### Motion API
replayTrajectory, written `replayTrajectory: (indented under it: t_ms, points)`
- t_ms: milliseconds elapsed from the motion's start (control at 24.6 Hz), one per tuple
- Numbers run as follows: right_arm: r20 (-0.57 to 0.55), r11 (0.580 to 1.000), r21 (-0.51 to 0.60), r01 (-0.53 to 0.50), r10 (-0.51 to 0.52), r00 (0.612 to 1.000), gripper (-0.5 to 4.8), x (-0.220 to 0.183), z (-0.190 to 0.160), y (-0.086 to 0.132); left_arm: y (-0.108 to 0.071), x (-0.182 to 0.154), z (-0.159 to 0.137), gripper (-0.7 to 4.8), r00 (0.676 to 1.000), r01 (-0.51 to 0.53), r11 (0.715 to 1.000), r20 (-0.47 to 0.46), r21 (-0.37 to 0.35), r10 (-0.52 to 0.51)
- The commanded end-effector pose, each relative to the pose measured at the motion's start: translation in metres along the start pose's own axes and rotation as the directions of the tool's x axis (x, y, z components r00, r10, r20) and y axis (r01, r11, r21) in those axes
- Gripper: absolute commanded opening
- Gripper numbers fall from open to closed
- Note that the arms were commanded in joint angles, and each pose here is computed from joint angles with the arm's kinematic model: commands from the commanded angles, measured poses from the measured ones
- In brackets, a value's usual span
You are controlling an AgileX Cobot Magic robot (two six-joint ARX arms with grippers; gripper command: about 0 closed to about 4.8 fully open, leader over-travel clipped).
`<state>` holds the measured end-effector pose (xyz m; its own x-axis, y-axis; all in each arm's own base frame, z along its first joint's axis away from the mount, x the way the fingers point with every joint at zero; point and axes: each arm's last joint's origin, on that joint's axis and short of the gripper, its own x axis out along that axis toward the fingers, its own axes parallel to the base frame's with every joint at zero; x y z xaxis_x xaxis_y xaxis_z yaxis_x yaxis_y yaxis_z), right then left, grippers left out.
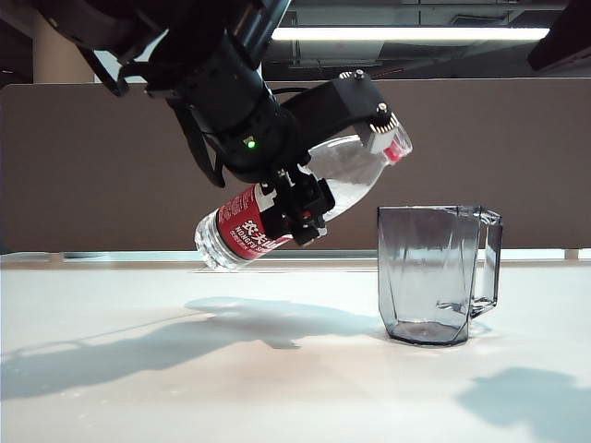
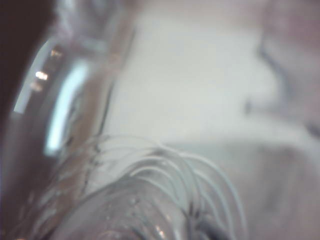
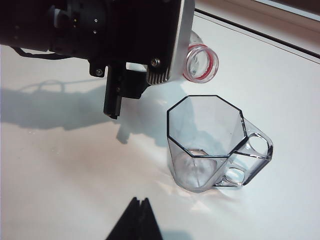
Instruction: Pick up the mineral water bottle with the left hand on the table and pour water into the mug until it's half full.
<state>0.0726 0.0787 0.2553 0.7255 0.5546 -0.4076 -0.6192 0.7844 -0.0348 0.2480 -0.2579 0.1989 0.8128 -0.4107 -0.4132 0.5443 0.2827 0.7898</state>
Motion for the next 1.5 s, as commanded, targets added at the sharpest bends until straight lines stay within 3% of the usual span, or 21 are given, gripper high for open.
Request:
replayTrajectory:
  t_ms: [41,284,447,813,1016,1259,1503]
  points:
    - [0.025,1.0,0.009,0.0,-0.001,1.0,-0.02,-0.002,0.004,0.0,0.009,0.003,0.009,2.64,0.997,-0.072,0.997,0.018,0.012,0.071]
    - [0.025,1.0,0.008,0.0,0.0,1.0,-0.02,-0.002,0.004,0.0,0.013,0.01,0.017,2.64,0.996,-0.085,0.996,0.019,0.028,0.085]
    - [0.025,1.0,0.008,0.0,0.0,1.0,-0.02,-0.002,0.004,0.0,0.014,0.01,0.019,2.64,0.995,-0.094,0.99,0.026,0.101,0.092]
    - [0.024,1.0,0.008,0.0,-0.001,1.0,-0.02,-0.001,0.004,0.0,0.012,0.009,0.02,2.64,0.996,-0.092,0.981,0.023,0.171,0.09]
    - [0.024,1.0,0.008,0.001,-0.001,1.0,-0.02,-0.001,0.004,0.0,0.012,0.009,0.021,2.64,0.995,-0.095,0.963,0.018,0.251,0.093]
    - [0.024,1.0,0.008,0.0,-0.001,1.0,-0.02,-0.001,0.004,0.0,0.01,0.008,0.023,2.64,0.995,-0.097,0.961,0.018,0.26,0.096]
    - [0.024,1.0,0.008,0.0,-0.001,1.0,-0.02,-0.001,0.004,0.0,0.01,0.007,0.023,2.64,0.995,-0.098,0.928,0.013,0.36,0.1]
